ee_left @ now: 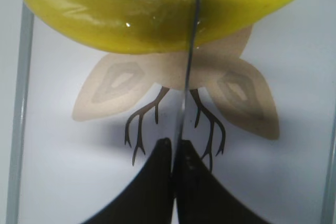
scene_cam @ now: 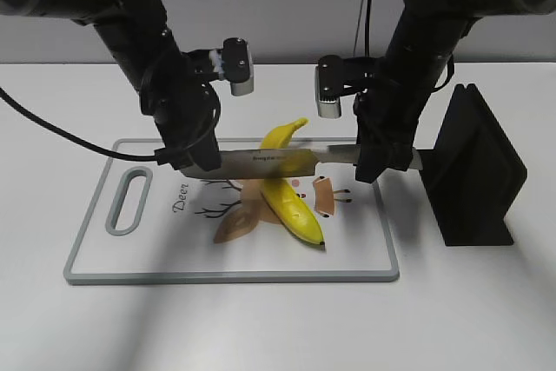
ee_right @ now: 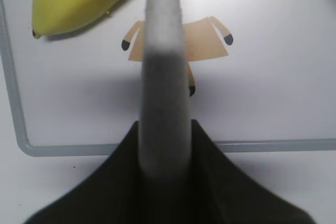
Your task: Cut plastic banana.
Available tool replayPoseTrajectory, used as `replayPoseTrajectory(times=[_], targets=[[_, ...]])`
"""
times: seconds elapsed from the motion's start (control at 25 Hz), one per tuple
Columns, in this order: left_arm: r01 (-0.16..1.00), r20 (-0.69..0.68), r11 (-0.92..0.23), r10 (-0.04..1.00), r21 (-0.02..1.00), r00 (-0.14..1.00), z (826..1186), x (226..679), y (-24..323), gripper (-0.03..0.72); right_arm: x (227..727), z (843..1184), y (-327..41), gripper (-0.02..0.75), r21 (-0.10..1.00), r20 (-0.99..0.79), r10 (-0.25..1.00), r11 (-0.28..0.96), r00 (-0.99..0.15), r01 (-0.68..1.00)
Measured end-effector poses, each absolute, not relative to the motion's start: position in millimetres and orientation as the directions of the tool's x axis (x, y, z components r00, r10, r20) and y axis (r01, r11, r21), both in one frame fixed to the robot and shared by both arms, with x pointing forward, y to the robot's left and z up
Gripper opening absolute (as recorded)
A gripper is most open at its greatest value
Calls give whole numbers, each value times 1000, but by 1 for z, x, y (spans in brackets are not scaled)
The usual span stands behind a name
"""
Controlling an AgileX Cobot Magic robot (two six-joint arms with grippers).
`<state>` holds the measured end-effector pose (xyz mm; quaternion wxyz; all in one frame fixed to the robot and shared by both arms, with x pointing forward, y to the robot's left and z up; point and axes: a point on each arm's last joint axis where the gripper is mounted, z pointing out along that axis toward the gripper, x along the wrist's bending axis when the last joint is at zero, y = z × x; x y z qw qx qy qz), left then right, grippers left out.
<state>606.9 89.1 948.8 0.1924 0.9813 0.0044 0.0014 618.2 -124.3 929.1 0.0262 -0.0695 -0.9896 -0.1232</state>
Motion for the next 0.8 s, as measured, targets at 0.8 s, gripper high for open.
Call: replayPoseTrajectory(times=[0.8], targets=[[25, -19, -921, 19, 389, 1000, 946, 608, 88, -9, 620, 927, -125, 177, 236, 59, 126, 962, -990, 136]])
